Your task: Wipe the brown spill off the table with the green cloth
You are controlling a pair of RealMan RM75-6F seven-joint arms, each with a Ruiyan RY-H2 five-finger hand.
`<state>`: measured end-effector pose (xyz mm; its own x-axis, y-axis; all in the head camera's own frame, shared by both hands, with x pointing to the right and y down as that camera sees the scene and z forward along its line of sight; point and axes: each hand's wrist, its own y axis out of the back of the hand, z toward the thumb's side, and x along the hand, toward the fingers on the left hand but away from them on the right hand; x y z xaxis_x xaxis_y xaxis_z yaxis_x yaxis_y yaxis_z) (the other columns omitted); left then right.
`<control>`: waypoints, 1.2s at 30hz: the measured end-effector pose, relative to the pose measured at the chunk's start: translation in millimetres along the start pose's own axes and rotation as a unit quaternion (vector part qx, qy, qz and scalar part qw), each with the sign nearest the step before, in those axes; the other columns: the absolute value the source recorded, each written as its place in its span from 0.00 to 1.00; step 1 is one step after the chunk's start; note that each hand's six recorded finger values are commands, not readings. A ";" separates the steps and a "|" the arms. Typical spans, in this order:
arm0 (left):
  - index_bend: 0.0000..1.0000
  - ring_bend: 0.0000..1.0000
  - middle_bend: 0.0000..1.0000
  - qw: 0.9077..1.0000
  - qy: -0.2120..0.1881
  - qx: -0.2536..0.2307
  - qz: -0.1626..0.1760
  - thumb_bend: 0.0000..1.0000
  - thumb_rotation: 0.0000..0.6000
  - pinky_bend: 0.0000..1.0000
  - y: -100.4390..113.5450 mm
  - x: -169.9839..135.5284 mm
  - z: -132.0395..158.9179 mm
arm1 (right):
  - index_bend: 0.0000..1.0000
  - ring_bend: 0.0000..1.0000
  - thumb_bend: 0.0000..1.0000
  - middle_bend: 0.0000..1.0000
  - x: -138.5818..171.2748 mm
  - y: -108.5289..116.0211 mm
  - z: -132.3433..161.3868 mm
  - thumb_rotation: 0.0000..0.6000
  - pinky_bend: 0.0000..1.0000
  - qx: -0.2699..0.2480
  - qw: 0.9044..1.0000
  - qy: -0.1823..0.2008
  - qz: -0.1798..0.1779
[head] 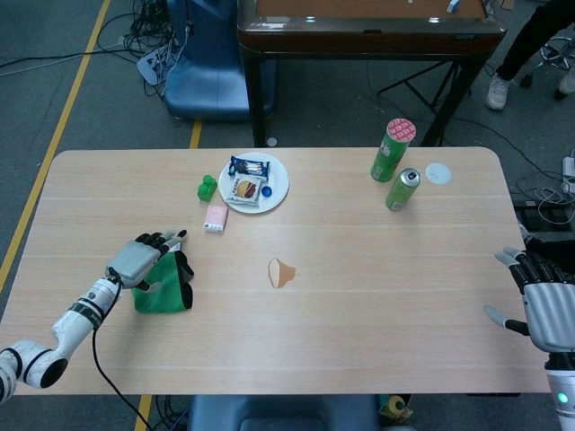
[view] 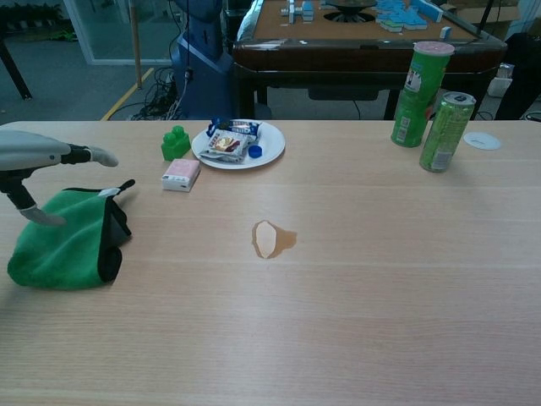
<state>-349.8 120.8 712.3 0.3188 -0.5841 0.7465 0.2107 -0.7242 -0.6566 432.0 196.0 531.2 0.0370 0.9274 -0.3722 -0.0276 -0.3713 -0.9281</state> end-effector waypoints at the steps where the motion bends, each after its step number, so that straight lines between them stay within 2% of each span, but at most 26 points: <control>1: 0.00 0.06 0.00 1.000 0.005 0.002 -0.007 0.21 1.00 0.10 -2.2 4.6 -0.6 | 0.22 0.17 0.16 0.21 0.2 -0.2 -0.5 1.00 0.21 0.000 1.000 -0.001 0.000; 10: 0.00 0.06 0.00 0.999 0.042 0.000 -0.029 0.21 1.00 0.10 -13.2 14.2 -11.3 | 0.22 0.17 0.16 0.21 0.8 -2.6 -4.8 1.00 0.21 -0.003 1.000 -0.007 0.005; 16: 0.01 0.06 0.00 0.998 0.049 -0.003 -0.039 0.21 1.00 0.10 -24.8 16.8 -11.1 | 0.22 0.17 0.16 0.21 1.4 -4.5 -6.1 1.00 0.21 -0.005 1.000 -0.007 0.007; 20: 0.05 0.07 0.00 0.997 0.052 0.000 -0.048 0.21 1.00 0.14 -32.1 20.8 -12.0 | 0.22 0.17 0.16 0.21 2.3 -5.9 -8.1 1.00 0.21 -0.007 1.000 -0.010 0.010; 23: 0.12 0.12 0.02 0.997 0.054 0.002 -0.051 0.21 1.00 0.25 -37.8 25.1 -10.8 | 0.22 0.17 0.16 0.21 2.7 -6.6 -8.8 1.00 0.21 -0.008 1.000 -0.011 0.010; 25: 0.20 0.19 0.08 0.997 0.056 0.001 -0.050 0.21 1.00 0.36 -40.7 27.7 -10.6 | 0.22 0.17 0.16 0.21 2.9 -7.1 -9.3 1.00 0.21 -0.009 1.000 -0.011 0.011; 31: 0.47 0.45 0.37 0.997 0.060 -0.008 -0.040 0.21 1.00 0.66 -45.8 34.9 -10.1 | 0.22 0.17 0.16 0.21 2.9 -6.9 -9.7 1.00 0.21 -0.010 1.000 -0.011 0.010; 36: 0.59 0.62 0.58 0.998 0.053 -0.007 -0.027 0.21 1.00 0.85 -45.8 38.9 -7.6 | 0.22 0.17 0.16 0.21 2.9 -6.9 -9.8 1.00 0.21 -0.010 1.000 -0.011 0.010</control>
<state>-354.0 128.5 772.2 0.2082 -0.5787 0.7885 0.2120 -0.7603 -0.6140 442.1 200.8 536.3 0.0155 0.9202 -0.3911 -0.0074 -0.3910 -0.9204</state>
